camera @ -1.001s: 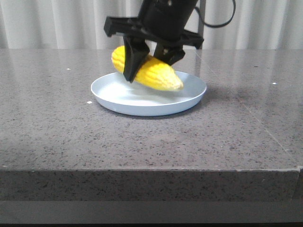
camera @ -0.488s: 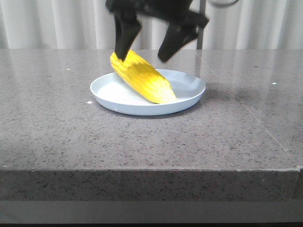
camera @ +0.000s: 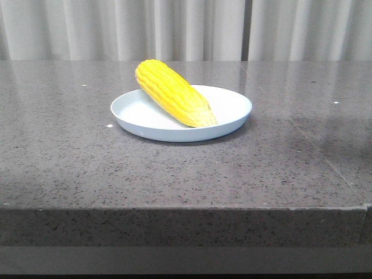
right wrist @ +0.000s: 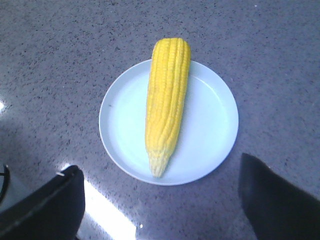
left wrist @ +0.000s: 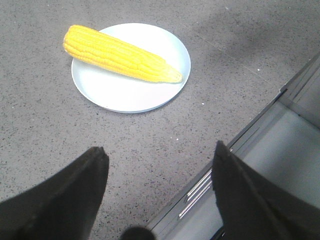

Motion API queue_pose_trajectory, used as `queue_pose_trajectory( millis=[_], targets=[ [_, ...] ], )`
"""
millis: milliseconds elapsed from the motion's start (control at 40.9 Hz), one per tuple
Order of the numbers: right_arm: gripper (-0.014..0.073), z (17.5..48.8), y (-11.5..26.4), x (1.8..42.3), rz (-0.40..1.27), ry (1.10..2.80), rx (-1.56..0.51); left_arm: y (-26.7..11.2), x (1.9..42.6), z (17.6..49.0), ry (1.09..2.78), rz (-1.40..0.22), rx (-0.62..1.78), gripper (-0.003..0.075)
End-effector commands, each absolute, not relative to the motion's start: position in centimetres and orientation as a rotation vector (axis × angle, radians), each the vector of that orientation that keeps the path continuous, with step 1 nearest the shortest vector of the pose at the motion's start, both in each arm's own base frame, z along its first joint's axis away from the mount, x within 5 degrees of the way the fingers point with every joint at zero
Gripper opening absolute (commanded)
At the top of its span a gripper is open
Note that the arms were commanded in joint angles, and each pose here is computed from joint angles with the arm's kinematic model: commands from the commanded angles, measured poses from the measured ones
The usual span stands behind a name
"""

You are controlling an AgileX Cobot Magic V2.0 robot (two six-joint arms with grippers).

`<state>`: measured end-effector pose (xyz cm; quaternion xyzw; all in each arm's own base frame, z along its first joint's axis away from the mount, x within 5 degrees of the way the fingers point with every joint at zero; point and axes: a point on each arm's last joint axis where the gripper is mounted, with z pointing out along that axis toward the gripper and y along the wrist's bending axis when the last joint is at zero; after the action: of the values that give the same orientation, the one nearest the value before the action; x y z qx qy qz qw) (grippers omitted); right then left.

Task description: Place corn on plate with both arms

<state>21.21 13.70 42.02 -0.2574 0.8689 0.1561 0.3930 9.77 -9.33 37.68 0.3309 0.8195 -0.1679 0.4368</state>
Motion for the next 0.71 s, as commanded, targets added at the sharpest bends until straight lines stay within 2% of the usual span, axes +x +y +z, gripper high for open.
queue_pose_trajectory(
  millis=[0, 440, 611, 684],
  targets=[
    [0.0645, 43.9, 11.5, 18.0, 0.373, 2.074, -0.644, -9.6, 9.8, 39.2, 1.940, -0.467, 0.781, 0.0437],
    [0.0645, 40.5, 5.2, 7.9, 0.347, 1.989, -0.630, -9.6, 9.8, 39.2, 1.940, -0.467, 0.781, 0.0437],
    [0.0643, 39.4, 4.2, 6.3, 0.350, 1.963, -0.623, -9.6, 9.8, 39.2, 1.940, -0.467, 0.781, 0.0437],
    [0.0601, 39.3, 4.1, 6.1, 0.350, 1.963, -0.624, -9.6, 9.8, 39.2, 1.940, -0.467, 0.781, 0.0425]
  ],
)
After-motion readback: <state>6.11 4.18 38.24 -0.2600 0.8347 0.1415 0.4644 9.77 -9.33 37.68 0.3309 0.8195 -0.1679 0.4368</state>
